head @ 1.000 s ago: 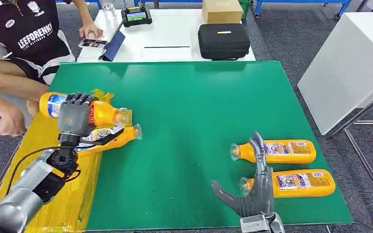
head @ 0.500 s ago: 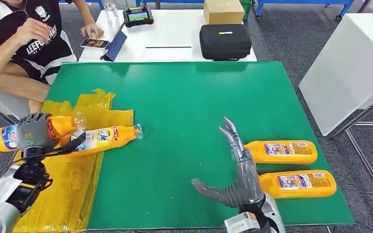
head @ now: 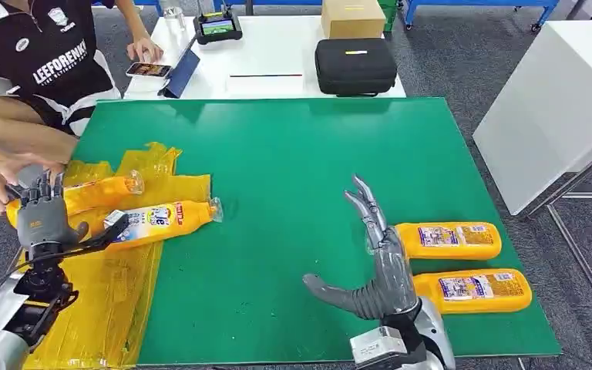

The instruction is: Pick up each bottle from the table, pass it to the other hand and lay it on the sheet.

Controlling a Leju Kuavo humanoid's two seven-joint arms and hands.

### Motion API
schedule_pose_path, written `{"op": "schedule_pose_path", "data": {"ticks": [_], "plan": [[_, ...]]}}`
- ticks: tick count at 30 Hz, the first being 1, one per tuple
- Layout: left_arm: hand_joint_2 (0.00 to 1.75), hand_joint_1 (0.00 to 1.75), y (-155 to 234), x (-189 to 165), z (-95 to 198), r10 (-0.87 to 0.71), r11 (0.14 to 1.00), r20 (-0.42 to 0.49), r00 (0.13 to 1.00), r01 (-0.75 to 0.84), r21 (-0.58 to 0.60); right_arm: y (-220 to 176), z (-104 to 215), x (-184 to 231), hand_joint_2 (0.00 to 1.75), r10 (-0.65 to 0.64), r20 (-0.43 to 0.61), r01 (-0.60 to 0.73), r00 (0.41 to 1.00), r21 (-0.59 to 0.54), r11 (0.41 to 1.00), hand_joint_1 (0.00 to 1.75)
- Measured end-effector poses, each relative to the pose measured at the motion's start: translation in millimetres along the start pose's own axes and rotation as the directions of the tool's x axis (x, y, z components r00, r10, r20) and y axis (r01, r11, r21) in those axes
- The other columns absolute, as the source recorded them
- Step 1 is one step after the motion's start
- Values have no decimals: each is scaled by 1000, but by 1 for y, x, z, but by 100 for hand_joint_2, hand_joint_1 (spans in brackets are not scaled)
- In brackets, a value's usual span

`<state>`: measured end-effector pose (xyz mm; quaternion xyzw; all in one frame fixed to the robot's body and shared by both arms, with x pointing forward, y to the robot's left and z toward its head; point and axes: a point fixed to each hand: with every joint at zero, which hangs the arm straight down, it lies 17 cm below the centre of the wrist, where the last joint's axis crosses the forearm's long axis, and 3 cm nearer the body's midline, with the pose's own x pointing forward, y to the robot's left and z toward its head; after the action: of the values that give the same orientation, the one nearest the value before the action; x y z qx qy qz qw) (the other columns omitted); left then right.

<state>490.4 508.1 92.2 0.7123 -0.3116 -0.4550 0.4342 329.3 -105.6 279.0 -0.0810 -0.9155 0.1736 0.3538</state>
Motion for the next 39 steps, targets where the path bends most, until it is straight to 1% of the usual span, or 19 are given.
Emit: {"op": "schedule_pose_path", "data": {"ticks": [4,8,11,13,14,16,17,18,19,20,21,22,23,25,26,29,33,36,39], "plan": [[175,0,-2,-2,1,2,1000,-6,1000,-2,-5,0,0,-1,175,16,-5,-16,1000,5,1000,0],[175,0,-6,-5,8,25,1000,-7,1000,-25,-6,-2,0,-7,175,92,-16,-92,996,9,996,0],[175,0,-2,1,11,50,999,10,999,-50,11,-16,1,-15,175,151,-35,-152,988,-21,988,0],[175,0,4,11,11,71,997,27,997,-72,24,-29,4,-21,175,193,-50,-195,980,-45,980,0],[175,0,14,30,10,103,994,60,993,-106,42,-47,9,-26,175,245,-67,-250,967,-84,964,0],[175,0,41,68,5,186,976,121,975,-198,92,-75,23,-34,175,333,-103,-344,937,-125,930,0],[175,0,58,95,7,278,948,179,944,-300,106,-85,30,-37,175,408,-124,-421,905,-121,899,0],[175,0,78,123,14,394,897,244,886,-428,108,-91,35,-40,175,495,-140,-510,857,-94,855,0],[175,0,98,144,21,492,833,309,814,-543,105,-94,40,-44,175,599,-147,-610,787,-43,791,0],[175,0,122,172,36,570,762,375,731,-641,92,-97,46,-53,175,688,-159,-693,708,28,720,0],[175,0,138,187,49,619,708,408,671,-702,81,-100,52,-64,175,746,-173,-742,643,100,663,0],[175,0,149,203,65,672,653,419,610,-756,54,-103,57,-74,175,777,-186,-763,601,156,627,0],[175,0,158,210,76,724,591,422,547,-806,32,-107,63,-86,175,804,-200,-775,560,216,593,0],[175,0,174,216,93,802,471,415,429,-882,0,-118,77,-108,175,855,-204,-792,477,321,519,0],[175,0,178,217,100,825,429,411,388,-903,-8,-126,82,-116,175,874,-197,-800,444,353,485,0],[175,0,189,216,117,862,340,408,301,-940,-24,-152,97,-138,175,911,-173,-800,374,436,411,0],[175,0,191,212,136,892,255,394,220,-966,-39,-192,119,-169,175,947,-130,-782,293,538,315,0],[175,0,191,211,142,906,211,384,177,-976,-48,-221,128,-196,175,966,-108,-763,235,595,252,0],[175,0,193,212,144,910,197,381,163,-979,-53,-236,129,-212,175,974,-96,-752,203,622,218,0]]}}
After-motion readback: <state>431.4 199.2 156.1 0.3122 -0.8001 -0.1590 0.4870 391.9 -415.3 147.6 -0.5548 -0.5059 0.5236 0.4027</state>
